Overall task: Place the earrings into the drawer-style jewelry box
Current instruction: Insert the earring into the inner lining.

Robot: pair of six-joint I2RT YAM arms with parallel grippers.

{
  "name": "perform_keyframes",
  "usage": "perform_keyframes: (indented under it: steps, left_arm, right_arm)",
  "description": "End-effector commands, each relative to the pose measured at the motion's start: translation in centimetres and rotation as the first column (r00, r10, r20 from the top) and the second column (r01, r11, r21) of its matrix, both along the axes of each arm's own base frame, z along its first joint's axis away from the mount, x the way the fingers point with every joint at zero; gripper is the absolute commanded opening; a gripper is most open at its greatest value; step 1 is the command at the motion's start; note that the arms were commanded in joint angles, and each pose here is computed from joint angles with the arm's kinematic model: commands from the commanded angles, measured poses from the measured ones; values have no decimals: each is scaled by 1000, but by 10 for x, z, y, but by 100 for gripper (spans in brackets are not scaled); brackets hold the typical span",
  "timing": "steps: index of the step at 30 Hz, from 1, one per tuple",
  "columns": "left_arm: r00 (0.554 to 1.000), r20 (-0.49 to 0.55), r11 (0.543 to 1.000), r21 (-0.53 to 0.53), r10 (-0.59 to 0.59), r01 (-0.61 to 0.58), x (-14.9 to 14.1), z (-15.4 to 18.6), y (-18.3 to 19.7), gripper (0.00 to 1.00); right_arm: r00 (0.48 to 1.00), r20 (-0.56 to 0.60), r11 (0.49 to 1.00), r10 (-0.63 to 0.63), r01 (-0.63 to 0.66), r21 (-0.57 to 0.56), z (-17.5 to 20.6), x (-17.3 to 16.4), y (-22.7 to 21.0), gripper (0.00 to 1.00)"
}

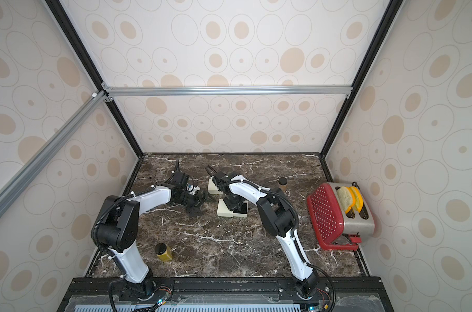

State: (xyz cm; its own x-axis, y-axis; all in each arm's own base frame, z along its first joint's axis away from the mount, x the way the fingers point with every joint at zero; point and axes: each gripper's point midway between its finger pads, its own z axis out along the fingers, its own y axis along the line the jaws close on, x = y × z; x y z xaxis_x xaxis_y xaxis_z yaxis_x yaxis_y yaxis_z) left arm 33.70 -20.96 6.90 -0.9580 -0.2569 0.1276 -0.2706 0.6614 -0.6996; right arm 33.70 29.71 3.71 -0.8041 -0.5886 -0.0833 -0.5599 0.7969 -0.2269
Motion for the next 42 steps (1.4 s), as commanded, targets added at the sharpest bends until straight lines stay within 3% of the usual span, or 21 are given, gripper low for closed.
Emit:
perform_keyframes:
  steps: [1, 9, 28, 37, 42]
  left_arm:
    - [1000, 2, 1000, -8, -7, 7, -1, 1, 0, 99]
    - [1000, 3, 1000, -10, -7, 7, -1, 1, -1, 99]
    - [1000, -3, 1000, -10, -12, 12, -3, -2, -4, 99]
    - [1000, 0, 1000, -9, -15, 15, -3, -2, -5, 99]
    - [1000, -2, 1000, -7, -17, 17, -4, -3, -6, 99]
  right_arm:
    - [1000, -20, 1000, 3, -3, 0, 2, -7, 4, 11]
    - [1000, -3, 1000, 8, -8, 15, 15, -6, 4, 24]
    - [1000, 11, 997, 23, -23, 71, 40, -8, 10, 32]
    - [1000, -14, 989, 2, 0, 151, 34, -10, 18, 15]
    - [1000, -28, 991, -4, 8, 132, 25, -11, 13, 14]
